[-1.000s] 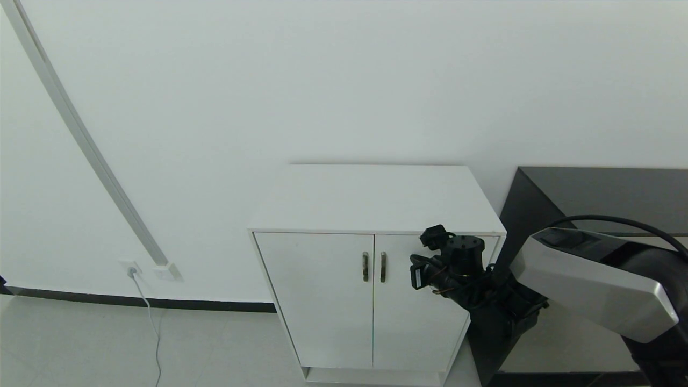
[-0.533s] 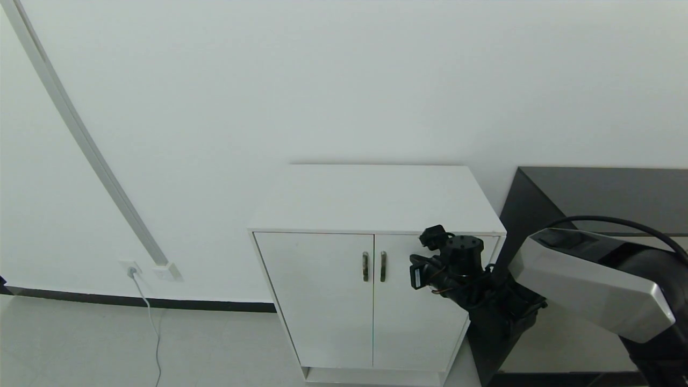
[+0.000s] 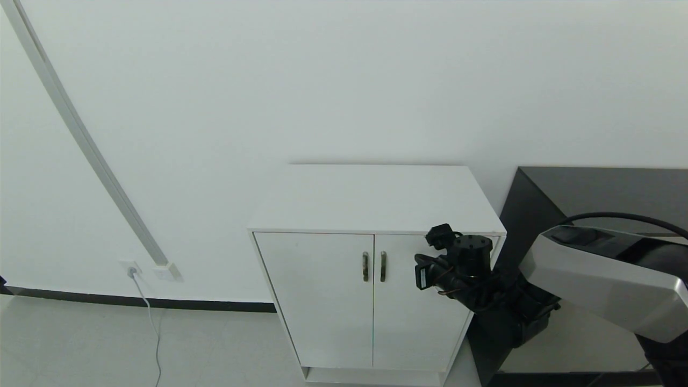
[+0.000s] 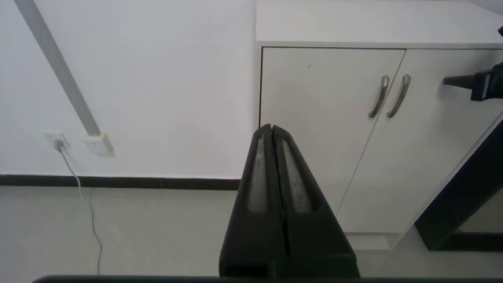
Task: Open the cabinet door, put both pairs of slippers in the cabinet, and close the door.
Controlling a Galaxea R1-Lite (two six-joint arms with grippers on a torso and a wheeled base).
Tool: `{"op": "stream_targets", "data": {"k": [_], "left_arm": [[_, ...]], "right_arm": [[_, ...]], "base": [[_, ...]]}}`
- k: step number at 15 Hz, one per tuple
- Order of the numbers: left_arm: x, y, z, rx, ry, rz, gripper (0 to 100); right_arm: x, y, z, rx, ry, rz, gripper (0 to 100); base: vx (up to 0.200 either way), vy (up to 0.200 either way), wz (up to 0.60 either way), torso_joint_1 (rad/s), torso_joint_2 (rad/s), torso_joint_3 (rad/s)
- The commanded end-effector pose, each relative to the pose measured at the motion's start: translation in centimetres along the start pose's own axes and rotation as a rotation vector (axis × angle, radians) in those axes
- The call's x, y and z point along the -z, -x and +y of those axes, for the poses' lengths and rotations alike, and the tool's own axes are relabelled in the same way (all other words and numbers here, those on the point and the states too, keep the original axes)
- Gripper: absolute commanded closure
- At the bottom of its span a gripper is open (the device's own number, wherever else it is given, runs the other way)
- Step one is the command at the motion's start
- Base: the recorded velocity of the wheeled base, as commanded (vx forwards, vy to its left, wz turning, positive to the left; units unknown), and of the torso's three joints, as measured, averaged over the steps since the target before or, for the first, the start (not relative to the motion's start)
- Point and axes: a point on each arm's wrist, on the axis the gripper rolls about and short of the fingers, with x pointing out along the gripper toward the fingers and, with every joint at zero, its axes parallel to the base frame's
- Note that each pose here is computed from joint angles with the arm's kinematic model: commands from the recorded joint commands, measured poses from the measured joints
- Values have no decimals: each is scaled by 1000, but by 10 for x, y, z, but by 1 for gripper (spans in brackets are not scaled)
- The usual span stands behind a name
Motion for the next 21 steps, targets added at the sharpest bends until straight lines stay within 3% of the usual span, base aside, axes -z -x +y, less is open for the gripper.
{"op": "stream_targets", "data": {"k": [1,21], "left_arm": [[0,0,0,0,0,1,100],[0,0,0,-2,0,1,100]], "right_arm": [[-12,14,0,-1,0,-25,100],[-52,204,-51,184,-22,-89,100]], "base": [[0,0,0,0,0,0],[0,0,0,0,0,0]]}}
